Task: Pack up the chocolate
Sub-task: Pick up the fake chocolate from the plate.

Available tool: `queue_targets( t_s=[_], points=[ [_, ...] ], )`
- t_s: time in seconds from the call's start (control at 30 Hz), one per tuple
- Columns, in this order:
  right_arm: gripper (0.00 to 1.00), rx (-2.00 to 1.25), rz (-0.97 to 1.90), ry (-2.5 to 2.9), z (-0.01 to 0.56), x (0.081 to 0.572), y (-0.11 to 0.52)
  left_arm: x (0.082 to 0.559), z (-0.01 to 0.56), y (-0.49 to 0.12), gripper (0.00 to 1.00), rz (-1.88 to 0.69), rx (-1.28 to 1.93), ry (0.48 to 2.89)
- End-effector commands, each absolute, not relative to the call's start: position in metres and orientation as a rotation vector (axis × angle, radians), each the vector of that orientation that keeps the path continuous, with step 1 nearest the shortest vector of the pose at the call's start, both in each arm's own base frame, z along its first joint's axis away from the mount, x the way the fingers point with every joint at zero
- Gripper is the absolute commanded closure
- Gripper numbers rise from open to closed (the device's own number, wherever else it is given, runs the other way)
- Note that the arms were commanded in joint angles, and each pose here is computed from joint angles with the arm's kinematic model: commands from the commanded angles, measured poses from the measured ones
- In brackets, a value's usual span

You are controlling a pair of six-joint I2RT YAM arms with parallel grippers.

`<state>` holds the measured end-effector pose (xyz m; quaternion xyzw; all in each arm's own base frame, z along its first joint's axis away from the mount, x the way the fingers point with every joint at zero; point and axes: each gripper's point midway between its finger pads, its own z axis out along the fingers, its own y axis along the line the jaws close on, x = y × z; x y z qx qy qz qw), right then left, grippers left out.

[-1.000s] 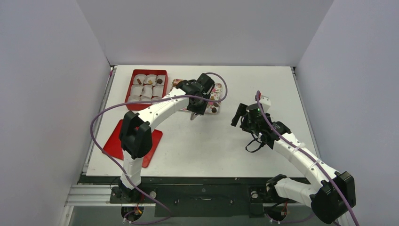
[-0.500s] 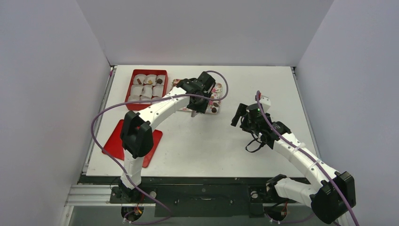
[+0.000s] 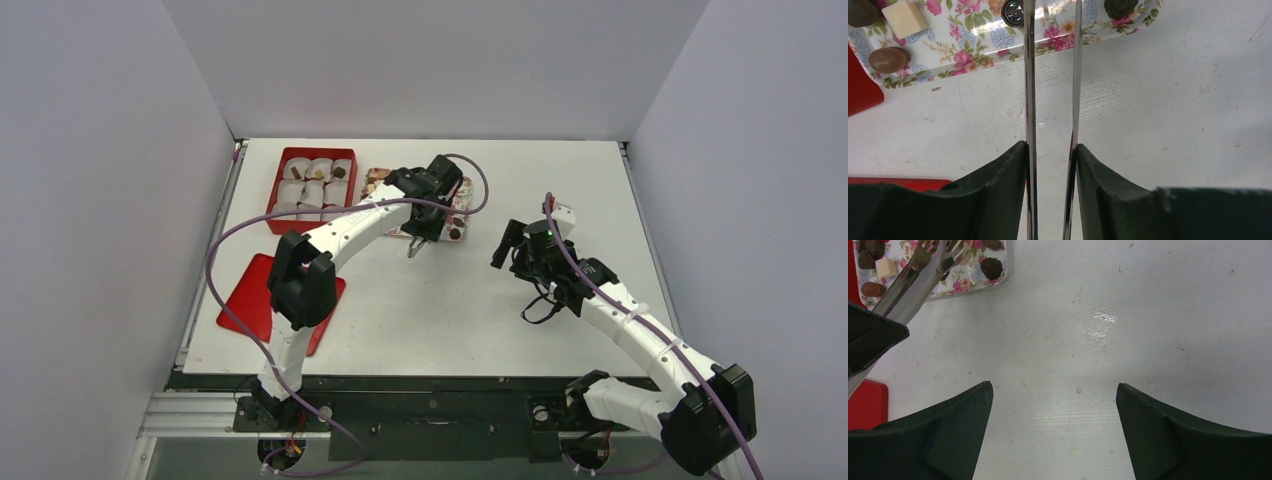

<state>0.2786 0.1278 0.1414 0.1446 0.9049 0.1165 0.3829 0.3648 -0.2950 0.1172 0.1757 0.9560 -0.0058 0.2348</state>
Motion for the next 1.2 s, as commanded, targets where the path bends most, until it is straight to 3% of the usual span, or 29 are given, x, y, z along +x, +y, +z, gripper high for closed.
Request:
queue_targets(
  t_s=[0.0, 0.27, 0.53, 1.17],
  points=[
    [0.11, 0.382, 0.329, 2.241, 0.158, 0.286, 0.128, 0.374, 0.138, -0.300, 0.65, -0.023, 0.486, 2.563],
    [0.11, 0.380, 0.331, 2.245, 0.158, 0.287, 0.129, 0.372, 0.148, -0.296, 0.66, -0.015, 0.484, 2.546],
    [0.11, 0.373, 0.339, 2.244, 0.161, 0.289, 0.131, 0.375, 0.158, -0.295, 0.74, -0.019, 0.470, 2.521],
    [0.11, 0.366, 0.331, 2.252, 0.162, 0.292, 0.132, 0.381, 0.179, -0.295, 0.75, -0.045, 0.443, 2.481]
  ],
)
